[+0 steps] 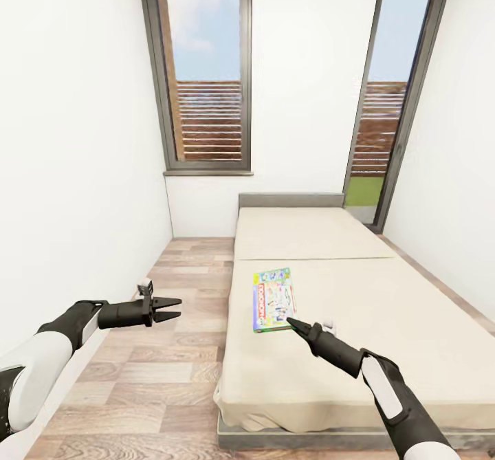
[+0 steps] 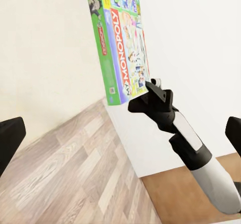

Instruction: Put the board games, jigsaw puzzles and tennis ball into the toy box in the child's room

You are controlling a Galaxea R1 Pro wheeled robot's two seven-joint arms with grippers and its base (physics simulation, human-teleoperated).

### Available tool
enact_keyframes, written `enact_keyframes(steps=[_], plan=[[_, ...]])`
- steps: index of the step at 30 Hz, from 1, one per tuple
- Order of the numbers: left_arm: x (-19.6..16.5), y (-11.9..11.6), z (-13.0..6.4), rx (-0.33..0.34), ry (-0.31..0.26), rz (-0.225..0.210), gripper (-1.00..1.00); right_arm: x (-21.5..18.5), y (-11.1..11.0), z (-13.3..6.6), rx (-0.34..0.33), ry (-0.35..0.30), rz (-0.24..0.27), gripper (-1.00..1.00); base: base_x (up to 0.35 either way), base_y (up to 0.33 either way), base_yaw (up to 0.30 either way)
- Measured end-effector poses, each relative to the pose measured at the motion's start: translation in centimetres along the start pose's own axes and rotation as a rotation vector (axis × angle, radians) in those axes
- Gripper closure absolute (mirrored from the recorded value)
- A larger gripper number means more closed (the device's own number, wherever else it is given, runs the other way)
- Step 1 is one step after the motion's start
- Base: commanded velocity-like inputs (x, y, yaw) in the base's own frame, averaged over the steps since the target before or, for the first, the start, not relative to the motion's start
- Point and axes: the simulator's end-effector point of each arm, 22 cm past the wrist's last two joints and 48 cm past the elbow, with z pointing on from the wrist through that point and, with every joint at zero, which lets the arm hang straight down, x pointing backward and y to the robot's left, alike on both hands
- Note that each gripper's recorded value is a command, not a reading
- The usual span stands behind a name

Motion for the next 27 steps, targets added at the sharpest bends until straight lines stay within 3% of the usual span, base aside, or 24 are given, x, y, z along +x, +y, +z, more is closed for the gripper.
enact_keyframes(steps=[10,14,20,27], plan=[[-1.3,-1.9,-0.2,-0.007,0.009,0.023,-1.0,-2.0,3.7,-0.6,-0.034,-0.014,-0.051,1.0,0.0,0.0,-0.113],[-1.2,-2.4,-0.1,-0.021,0.035,0.027,-1.0,-4.1,4.0,-2.1,-0.021,-0.04,-0.07,1.0,0.0,0.0,-0.248],[-1.7,-3.4,-0.2,-0.026,0.045,0.032,-1.0,-6.9,6.6,-4.2,-0.104,-0.088,-0.079,1.0,0.0,0.0,-0.256],[-2.4,-4.7,-0.3,-0.027,0.045,0.038,-1.0,-8.6,8.2,-5.3,-0.126,-0.116,-0.088,1.0,0.0,0.0,-0.257]])
